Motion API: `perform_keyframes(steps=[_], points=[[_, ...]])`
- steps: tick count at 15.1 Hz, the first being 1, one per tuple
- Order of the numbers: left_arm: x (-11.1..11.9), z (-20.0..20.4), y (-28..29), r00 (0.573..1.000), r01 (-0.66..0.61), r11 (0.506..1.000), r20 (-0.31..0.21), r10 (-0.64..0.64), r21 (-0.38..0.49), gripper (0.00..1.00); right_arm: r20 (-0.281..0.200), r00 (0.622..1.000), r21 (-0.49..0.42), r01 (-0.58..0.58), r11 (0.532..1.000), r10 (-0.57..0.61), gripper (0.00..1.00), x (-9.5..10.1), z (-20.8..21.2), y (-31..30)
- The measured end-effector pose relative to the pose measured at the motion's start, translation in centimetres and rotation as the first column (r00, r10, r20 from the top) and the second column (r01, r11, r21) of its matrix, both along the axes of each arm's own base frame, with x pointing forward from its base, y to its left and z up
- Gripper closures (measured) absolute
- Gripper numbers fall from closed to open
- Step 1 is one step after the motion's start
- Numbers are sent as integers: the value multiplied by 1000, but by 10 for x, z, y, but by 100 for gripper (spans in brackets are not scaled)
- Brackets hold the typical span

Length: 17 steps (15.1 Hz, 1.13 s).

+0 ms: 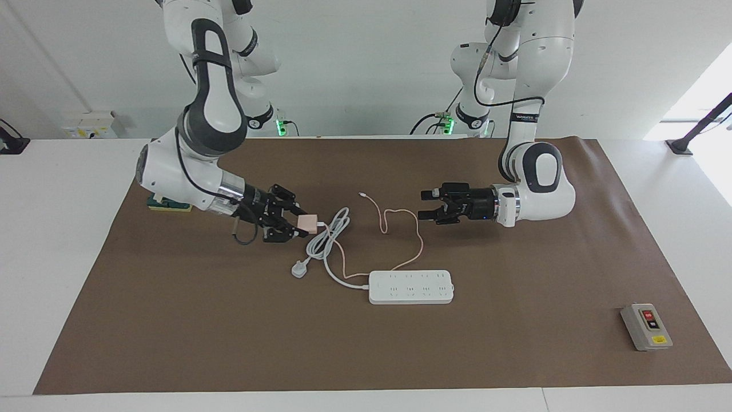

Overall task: Plug charger into power strip
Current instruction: 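Carry the pink charger toward the left gripper above the power strip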

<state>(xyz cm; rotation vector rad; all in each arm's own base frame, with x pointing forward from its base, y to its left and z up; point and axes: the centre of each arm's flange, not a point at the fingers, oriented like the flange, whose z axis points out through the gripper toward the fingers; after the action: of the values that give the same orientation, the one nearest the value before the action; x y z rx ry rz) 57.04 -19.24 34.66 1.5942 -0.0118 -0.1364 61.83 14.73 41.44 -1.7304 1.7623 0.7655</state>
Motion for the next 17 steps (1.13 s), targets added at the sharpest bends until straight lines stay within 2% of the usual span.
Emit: perform_keyframes(steps=[4,10,13,17], points=[[1,-5,-1,1000,-10,1000,-17,10,-24,0,12,1000,12,27,1000,-27,50,-15,8,87],[1,-9,0,1000,-14,1000,-23,14,-22,0,23,999,13,48,999,-48,50,-40,8,174],[1,-10,1,1000,-17,1000,-25,17,-18,0,19,999,9,37,999,-37,50,-47,0,196],[1,-13,1,999,-22,1000,-29,22,-12,0,19,999,22,41,999,-41,50,-44,2,199]])
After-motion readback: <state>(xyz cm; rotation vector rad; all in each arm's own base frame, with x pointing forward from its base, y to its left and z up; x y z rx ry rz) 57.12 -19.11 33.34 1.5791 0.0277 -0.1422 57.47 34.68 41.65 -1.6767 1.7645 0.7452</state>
